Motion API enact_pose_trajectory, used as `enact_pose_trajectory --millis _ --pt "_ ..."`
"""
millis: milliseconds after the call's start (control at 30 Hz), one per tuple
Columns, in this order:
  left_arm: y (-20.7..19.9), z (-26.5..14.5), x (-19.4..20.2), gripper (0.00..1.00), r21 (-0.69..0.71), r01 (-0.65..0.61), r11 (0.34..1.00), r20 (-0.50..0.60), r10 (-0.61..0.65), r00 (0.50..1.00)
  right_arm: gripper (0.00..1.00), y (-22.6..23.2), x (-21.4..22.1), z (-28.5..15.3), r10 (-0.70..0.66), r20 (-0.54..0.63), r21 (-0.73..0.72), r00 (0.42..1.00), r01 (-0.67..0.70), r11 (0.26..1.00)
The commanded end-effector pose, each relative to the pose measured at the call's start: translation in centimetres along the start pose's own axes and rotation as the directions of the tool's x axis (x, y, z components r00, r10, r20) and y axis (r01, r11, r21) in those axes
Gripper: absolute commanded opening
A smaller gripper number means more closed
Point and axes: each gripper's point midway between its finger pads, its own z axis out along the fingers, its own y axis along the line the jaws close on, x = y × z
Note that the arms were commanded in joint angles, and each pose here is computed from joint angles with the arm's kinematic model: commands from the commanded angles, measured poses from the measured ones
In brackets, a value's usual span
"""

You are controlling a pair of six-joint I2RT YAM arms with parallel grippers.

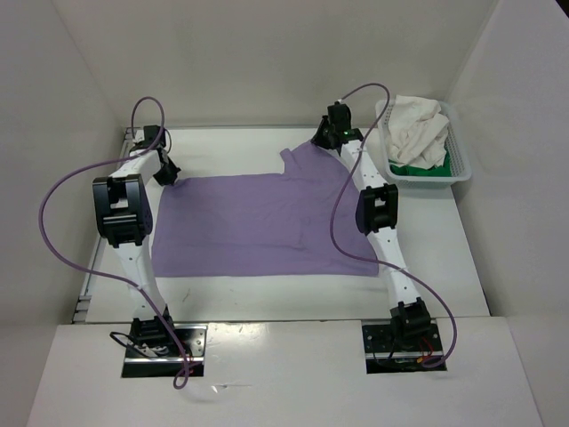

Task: Fold and stack the t-shirts
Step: Grap the side of the flattened tshirt furthest away from the robot with both arms

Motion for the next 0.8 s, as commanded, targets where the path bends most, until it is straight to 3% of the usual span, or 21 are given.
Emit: enact_pose_trajectory --millis 0,133,267,533,667,700,733,767 --pt "-1.1 -2.5 -2.2 0.0 0.044 0.001 0.999 0.053 -0.003 0.999 0.22 0.1 0.4 0.5 0.08 -0.034 -0.058 0.996 -0.082 0.995" --pt "-1.2 -2.5 -2.1 0.0 0.052 0.0 0.999 0.048 -0.003 0.999 0.01 0.7 -0.3 0.1 0.097 -0.018 -0.071 0.995 -0.099 0.993" --pt "-1.2 -3.1 -2.2 0.0 0.056 0.001 0.998 0.054 -0.004 0.999 0.0 2.2 -2.4 -2.1 0.077 0.002 -0.086 0.997 -0.077 0.993" --pt "-0.8 -6.1 -2.7 0.0 0.088 0.0 0.996 0.107 -0.009 0.994 0.0 4.9 -6.3 -11.5 0.024 -0.079 -0.123 0.997 -0.033 0.992" --pt "-0.6 -7.1 -2.0 0.0 0.104 -0.003 0.995 0.089 -0.006 0.996 0.0 4.1 -2.5 -13.8 0.003 -0.242 -0.072 0.97 -0.021 0.997" --pt "-0.6 -7.1 -2.0 0.0 0.104 -0.003 0.995 0.089 -0.006 0.996 0.0 3.5 -2.1 -14.4 -0.002 -0.253 -0.045 0.968 -0.01 0.999" --pt "-0.6 -7.3 -1.6 0.0 0.115 -0.004 0.993 0.081 -0.005 0.997 0.0 5.3 -3.3 -14.5 -0.042 -0.175 -0.098 0.984 0.025 0.995" --pt "-0.9 -7.8 -1.8 0.0 0.129 -0.004 0.992 0.085 -0.007 0.996 0.0 1.7 2.0 -13.5 0.002 -0.271 -0.021 0.963 -0.008 1.0"
